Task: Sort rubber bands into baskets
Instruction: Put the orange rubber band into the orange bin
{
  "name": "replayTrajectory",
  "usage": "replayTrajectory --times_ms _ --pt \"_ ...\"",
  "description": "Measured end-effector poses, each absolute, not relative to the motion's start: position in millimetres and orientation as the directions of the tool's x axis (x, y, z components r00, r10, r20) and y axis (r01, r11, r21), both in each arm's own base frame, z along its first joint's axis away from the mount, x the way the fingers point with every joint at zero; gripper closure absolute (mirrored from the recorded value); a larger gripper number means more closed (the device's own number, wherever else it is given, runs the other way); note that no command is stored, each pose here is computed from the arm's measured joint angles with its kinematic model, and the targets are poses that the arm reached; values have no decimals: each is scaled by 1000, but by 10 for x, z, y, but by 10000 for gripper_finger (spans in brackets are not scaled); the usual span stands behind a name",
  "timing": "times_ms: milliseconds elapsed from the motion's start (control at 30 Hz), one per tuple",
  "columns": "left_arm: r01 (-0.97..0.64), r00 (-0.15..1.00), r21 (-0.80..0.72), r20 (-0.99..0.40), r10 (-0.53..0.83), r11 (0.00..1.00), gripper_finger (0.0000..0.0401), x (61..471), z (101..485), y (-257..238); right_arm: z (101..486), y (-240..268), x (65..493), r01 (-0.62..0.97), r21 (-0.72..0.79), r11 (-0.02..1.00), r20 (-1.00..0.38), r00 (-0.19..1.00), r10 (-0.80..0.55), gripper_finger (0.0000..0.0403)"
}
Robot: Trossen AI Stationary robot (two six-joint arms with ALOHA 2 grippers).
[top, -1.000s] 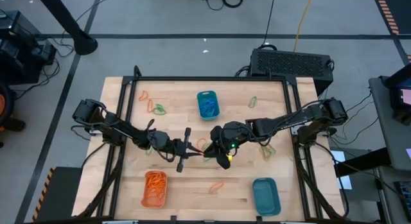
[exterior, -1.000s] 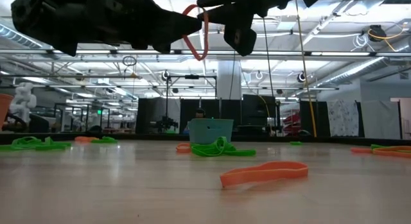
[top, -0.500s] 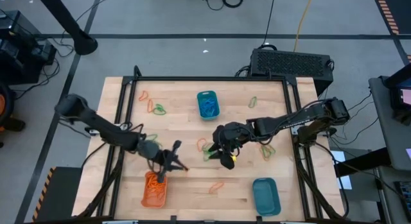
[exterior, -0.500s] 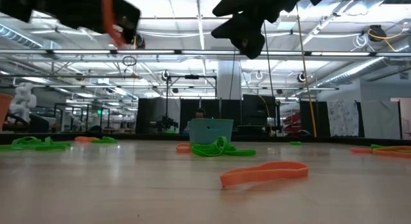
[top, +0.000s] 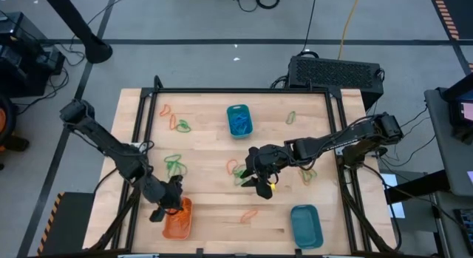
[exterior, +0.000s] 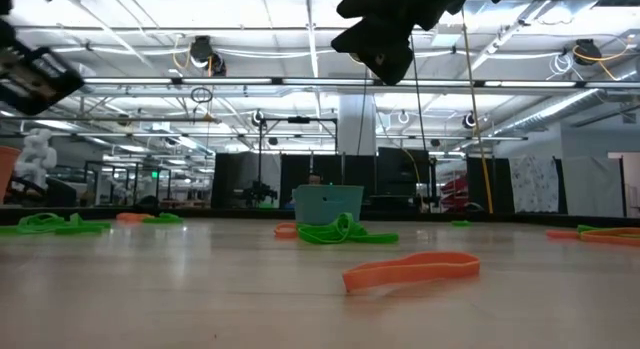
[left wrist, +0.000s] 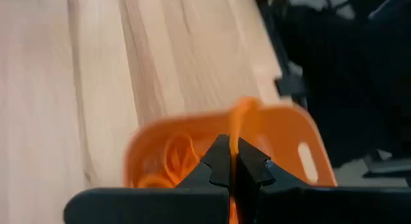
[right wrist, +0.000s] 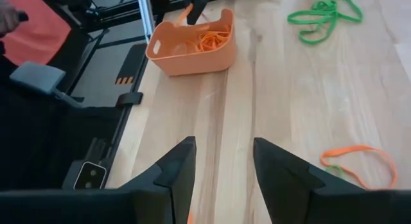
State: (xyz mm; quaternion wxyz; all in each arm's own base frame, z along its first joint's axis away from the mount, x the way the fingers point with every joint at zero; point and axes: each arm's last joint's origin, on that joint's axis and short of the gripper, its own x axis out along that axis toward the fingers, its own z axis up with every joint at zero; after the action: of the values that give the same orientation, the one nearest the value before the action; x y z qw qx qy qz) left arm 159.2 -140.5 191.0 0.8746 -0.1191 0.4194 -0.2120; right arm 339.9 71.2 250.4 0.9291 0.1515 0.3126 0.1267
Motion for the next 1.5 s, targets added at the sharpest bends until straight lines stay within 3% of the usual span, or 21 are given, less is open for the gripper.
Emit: replayTrajectory --times_ms 200,733,967,1167,1300,1500 --pt "264 526 -385 -711 -467 884 390 1560 1859 -1443 2506 712 3399 -144 358 923 -542 773 331 254" --pt "230 507 -392 -733 -454 891 267 1557 1839 -1412 2506 712 3398 -160 338 927 -542 772 331 255" --pt "308 560 -385 -666 -493 870 257 1637 2109 -1283 2505 705 3400 -159 314 936 -544 778 315 255" --pt "224 636 -126 -733 -243 966 270 1681 2457 -873 2504 694 3404 -130 291 948 -547 790 276 255" --pt "87 537 47 -844 -7 995 283 1676 2454 -410 2488 688 3412 -96 267 959 -554 799 234 255" --pt "-170 464 42 -878 118 984 303 1674 2408 333 2394 719 3449 -95 265 960 -572 786 236 255"
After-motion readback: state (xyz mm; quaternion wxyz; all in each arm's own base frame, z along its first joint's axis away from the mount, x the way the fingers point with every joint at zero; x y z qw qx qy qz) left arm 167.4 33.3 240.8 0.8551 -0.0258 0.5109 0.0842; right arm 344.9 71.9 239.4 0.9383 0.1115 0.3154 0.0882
